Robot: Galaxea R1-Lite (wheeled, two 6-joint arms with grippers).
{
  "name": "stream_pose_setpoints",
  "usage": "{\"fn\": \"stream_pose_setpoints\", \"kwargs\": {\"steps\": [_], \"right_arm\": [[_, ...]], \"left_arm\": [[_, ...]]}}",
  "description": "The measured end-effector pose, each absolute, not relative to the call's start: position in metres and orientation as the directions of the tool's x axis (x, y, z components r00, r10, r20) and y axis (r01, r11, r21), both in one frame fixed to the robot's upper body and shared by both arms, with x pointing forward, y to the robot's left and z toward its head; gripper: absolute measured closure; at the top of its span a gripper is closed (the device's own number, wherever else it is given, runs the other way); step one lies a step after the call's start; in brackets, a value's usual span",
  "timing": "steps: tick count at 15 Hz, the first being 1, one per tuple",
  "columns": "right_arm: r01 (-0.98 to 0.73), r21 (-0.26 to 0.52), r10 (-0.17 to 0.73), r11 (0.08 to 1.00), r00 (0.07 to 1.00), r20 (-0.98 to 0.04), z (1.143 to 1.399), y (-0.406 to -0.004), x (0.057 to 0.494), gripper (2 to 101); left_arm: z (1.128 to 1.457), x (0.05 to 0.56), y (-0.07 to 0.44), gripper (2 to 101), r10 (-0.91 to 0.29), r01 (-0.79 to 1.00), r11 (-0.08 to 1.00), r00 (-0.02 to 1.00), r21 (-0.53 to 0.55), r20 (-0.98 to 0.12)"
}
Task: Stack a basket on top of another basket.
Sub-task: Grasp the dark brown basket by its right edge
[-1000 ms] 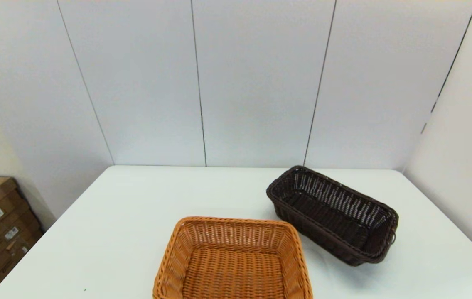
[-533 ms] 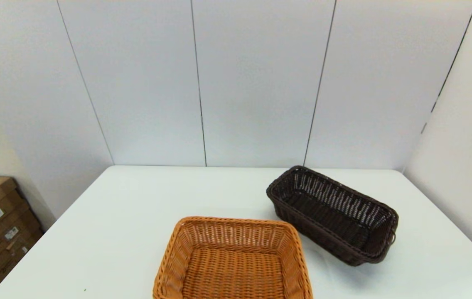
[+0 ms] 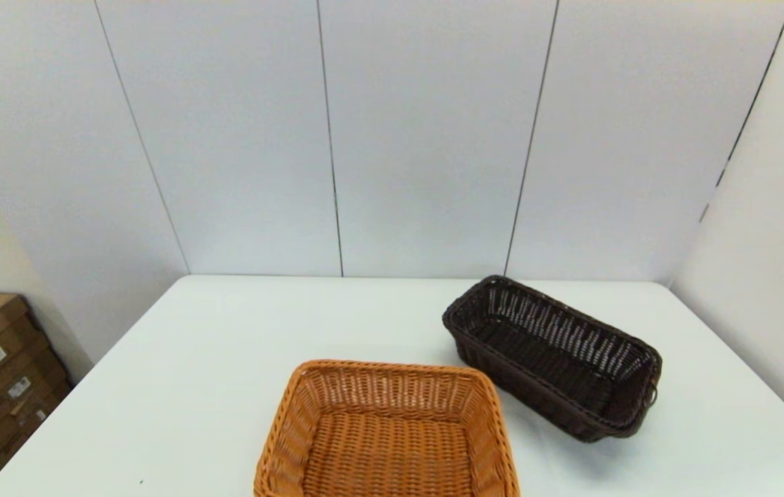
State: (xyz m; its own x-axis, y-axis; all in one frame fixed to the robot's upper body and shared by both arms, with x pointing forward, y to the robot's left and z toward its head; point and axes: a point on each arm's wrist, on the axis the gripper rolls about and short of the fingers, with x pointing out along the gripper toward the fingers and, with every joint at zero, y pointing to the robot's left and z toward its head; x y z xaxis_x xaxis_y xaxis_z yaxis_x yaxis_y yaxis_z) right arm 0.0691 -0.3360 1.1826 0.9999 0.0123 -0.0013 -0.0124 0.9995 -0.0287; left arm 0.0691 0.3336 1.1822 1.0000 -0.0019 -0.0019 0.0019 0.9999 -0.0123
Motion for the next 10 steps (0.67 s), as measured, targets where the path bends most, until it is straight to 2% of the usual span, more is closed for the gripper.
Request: {"fn": "stream_pose_setpoints", "kwargs": {"steps": [10], "right_arm": [[-0.012,-0.035,0.012,0.999,1.000,-0.003,1.1826,-0.3359,0.0690,5.0]], "left_arm": [[1.1821,0.0691,0.3336,5.4,-0.002,0.002,1.000,1.000,-0.011,-0.002]]}}
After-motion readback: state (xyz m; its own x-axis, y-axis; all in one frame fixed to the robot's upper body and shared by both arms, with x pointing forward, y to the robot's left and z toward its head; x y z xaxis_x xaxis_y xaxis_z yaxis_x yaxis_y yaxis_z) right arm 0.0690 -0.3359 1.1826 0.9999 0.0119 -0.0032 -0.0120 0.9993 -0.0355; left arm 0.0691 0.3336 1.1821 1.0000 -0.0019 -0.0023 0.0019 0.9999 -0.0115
